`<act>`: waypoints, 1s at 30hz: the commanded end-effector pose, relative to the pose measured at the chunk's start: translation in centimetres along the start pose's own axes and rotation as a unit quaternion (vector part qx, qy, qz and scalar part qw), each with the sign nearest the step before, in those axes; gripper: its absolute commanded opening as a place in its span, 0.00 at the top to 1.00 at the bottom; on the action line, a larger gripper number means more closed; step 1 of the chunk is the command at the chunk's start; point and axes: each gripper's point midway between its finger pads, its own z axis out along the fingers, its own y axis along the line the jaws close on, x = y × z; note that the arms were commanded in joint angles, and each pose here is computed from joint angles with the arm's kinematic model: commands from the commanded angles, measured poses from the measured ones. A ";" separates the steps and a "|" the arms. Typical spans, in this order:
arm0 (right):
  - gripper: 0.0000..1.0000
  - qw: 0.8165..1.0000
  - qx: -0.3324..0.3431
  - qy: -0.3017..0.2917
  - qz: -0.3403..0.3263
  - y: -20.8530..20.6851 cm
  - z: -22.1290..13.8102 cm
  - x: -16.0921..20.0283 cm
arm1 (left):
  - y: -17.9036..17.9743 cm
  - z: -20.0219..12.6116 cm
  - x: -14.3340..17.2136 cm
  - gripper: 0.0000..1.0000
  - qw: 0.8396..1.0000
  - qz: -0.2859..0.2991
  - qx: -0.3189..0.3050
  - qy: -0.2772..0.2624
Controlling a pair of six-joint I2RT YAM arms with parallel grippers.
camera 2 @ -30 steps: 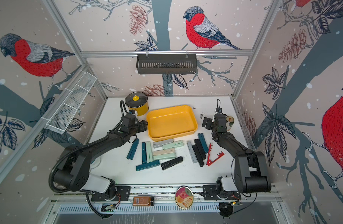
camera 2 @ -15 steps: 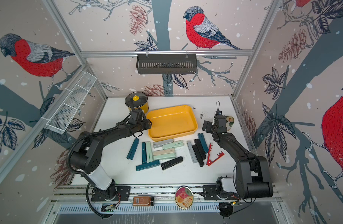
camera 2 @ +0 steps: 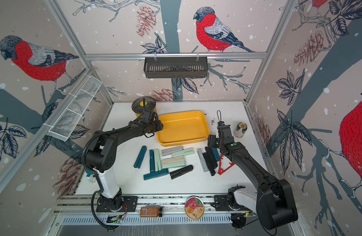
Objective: Put the pruning pliers into the storage box
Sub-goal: Adjust the storage box at the center of the board.
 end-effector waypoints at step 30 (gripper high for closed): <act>0.45 0.989 -0.012 0.148 -0.025 4.9 0.2 10.8 | -3.0 -6.4 -6.9 0.08 0.989 0.025 0.057 -0.131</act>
